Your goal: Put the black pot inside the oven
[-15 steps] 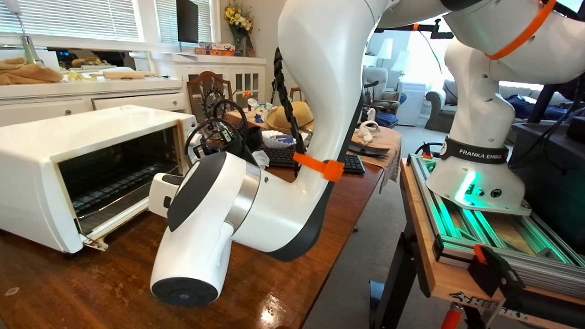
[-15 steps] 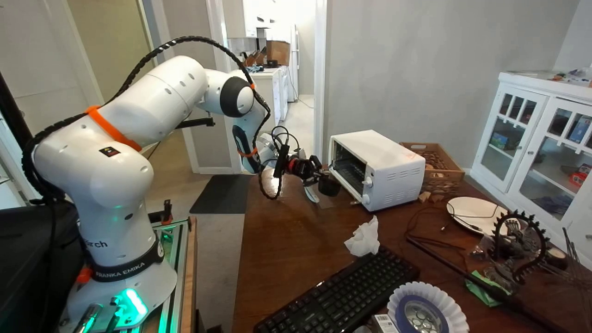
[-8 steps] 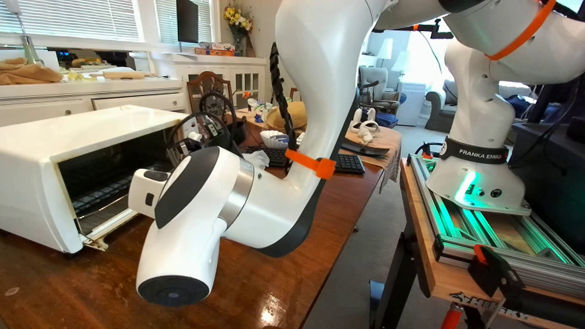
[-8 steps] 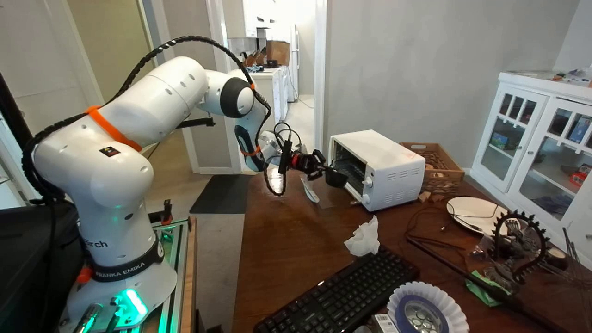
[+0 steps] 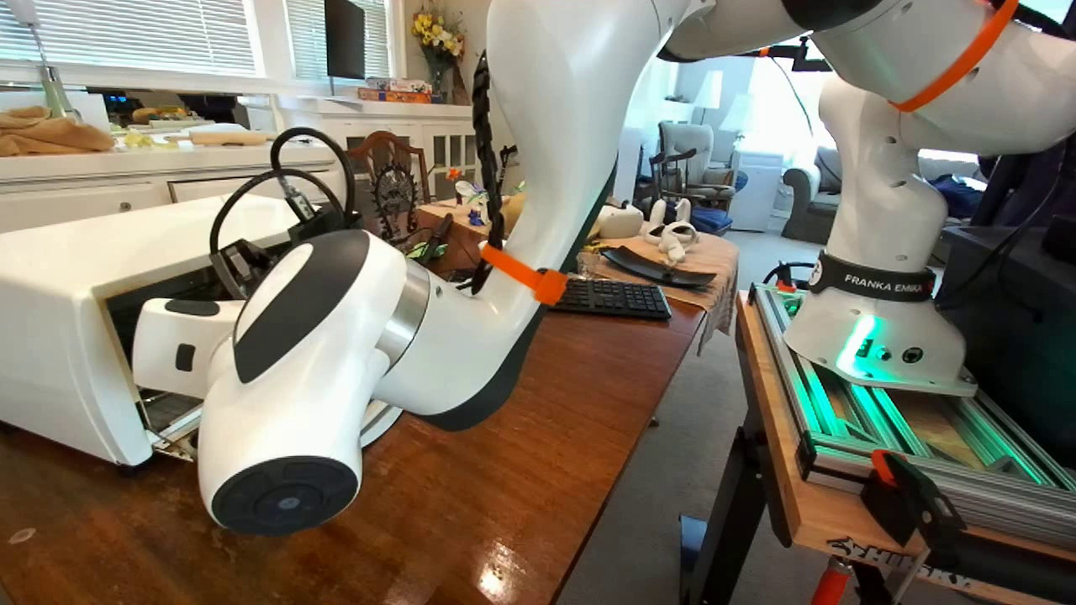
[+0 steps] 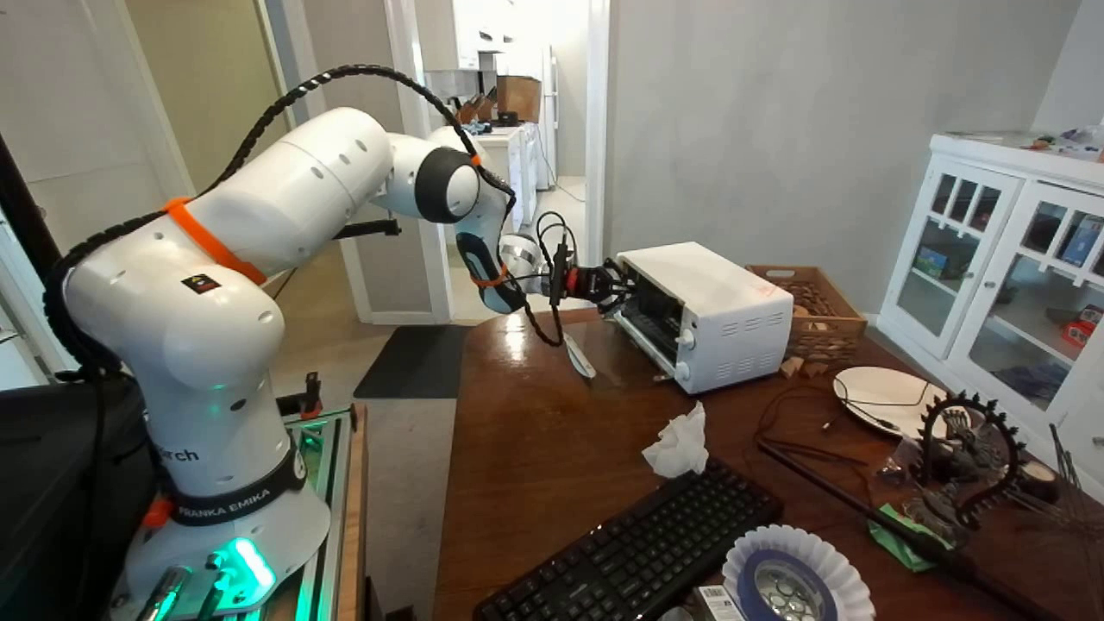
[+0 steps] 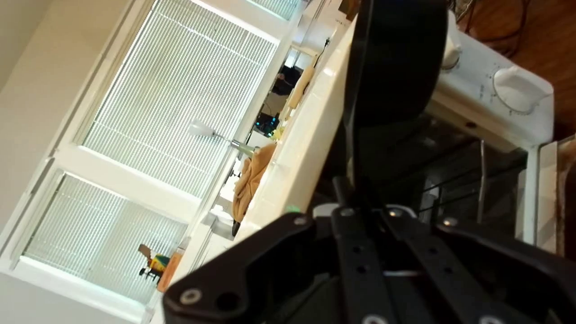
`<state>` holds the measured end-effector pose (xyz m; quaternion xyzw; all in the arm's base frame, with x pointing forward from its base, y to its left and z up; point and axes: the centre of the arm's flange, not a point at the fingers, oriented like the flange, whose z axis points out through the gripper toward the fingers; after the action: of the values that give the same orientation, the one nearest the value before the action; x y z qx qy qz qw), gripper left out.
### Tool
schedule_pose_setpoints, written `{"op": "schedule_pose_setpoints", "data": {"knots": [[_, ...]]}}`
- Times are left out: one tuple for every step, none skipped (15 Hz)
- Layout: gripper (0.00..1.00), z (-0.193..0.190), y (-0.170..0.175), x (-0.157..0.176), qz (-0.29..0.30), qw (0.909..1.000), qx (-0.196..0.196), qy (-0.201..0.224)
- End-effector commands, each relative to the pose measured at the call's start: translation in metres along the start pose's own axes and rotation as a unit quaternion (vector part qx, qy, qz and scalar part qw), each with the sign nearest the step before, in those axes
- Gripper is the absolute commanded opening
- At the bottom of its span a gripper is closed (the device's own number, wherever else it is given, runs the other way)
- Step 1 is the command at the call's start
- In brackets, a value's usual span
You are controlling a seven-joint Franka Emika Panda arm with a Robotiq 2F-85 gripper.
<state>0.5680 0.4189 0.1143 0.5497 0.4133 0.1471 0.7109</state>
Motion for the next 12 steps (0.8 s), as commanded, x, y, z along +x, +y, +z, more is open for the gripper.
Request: {"op": "schedule_pose_setpoints", "data": {"knots": [[0.02, -0.006, -0.001, 0.019, -0.004, 0.9992, -0.014, 0.038], [0.02, -0.011, -0.002, 0.019, 0.001, 0.9990, -0.015, 0.041], [0.02, -0.016, -0.003, 0.019, 0.007, 0.9990, -0.016, 0.042], [0.02, -0.022, -0.004, 0.018, 0.015, 0.9988, -0.018, 0.043], [0.02, -0.026, -0.005, 0.018, 0.021, 0.9987, -0.021, 0.042], [0.02, -0.029, -0.006, 0.017, 0.026, 0.9984, -0.021, 0.046], [0.02, -0.032, -0.007, 0.015, 0.029, 0.9975, -0.027, 0.059], [0.02, -0.034, -0.009, 0.013, 0.031, 0.9963, -0.034, 0.073], [0.02, -0.036, -0.012, 0.011, 0.035, 0.9948, -0.042, 0.086], [0.02, -0.038, -0.015, 0.011, 0.039, 0.9941, -0.046, 0.090], [0.02, -0.040, -0.019, 0.011, 0.044, 0.9935, -0.048, 0.093], [0.02, -0.041, -0.022, 0.011, 0.050, 0.9931, -0.049, 0.094]]}}
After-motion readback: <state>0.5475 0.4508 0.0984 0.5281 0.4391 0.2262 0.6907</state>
